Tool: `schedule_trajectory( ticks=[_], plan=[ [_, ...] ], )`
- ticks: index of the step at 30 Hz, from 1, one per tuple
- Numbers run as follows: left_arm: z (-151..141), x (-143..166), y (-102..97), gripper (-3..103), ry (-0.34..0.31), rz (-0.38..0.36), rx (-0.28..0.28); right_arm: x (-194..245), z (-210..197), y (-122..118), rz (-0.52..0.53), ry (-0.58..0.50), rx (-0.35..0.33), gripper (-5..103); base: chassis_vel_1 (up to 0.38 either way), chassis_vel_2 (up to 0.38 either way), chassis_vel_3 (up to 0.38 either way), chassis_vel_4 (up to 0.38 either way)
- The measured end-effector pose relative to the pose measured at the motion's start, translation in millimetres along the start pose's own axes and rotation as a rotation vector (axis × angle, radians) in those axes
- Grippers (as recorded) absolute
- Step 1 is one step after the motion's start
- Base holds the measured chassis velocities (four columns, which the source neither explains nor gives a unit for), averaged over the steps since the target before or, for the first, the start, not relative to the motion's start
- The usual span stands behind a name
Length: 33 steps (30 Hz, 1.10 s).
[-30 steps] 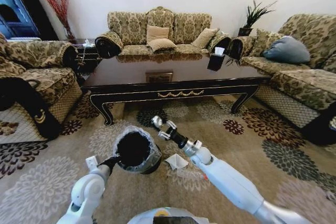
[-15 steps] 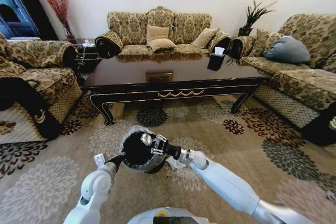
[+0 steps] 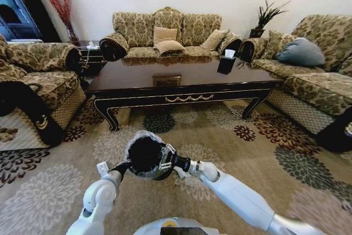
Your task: Move to the front of the table and pick up the trash from the floor, then place it into the trash bin.
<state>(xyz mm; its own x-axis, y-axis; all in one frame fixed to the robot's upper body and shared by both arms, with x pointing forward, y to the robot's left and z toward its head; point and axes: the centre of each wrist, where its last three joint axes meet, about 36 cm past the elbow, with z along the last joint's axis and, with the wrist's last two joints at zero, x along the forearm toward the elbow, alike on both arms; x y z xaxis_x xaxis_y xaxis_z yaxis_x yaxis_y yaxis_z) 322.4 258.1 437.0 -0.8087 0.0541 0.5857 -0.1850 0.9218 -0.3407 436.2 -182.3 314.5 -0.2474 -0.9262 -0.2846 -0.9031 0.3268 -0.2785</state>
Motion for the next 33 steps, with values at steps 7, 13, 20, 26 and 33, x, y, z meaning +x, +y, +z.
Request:
schedule_trajectory(
  ticks=[7, 13, 20, 26, 33],
  plan=[
    [-5.4, 4.6, 15.5, 2, -0.018, -0.044, -0.008, 12.1, -5.1, -11.7, 0.092, 0.004, 0.021, 100, 0.0, 0.0, 0.0, 0.0],
    [-15.3, 12.6, 42.2, 2, -0.052, -0.127, -0.024, 43.7, -8.1, -15.8, 0.378, 0.14, -0.013, 100, 0.0, 0.0, 0.0, 0.0],
    [-24.7, 31.8, 51.1, 2, -0.084, -0.15, -0.014, 86.9, -7.1, -5.4, 0.692, 0.411, -0.152, 100, 0.0, 0.0, 0.0, 0.0],
    [-28.6, 42.4, 51.0, 2, -0.103, -0.155, -0.013, 132.8, -8.3, -7.2, 0.484, 0.547, -0.228, 100, 0.0, 0.0, 0.0, 0.0],
    [-26.1, 48.6, 47.3, 2, -0.105, -0.154, -0.013, 172.6, -4.5, -30.9, 0.108, 0.627, -0.19, 100, 0.0, 0.0, 0.0, 0.0]
  ],
)
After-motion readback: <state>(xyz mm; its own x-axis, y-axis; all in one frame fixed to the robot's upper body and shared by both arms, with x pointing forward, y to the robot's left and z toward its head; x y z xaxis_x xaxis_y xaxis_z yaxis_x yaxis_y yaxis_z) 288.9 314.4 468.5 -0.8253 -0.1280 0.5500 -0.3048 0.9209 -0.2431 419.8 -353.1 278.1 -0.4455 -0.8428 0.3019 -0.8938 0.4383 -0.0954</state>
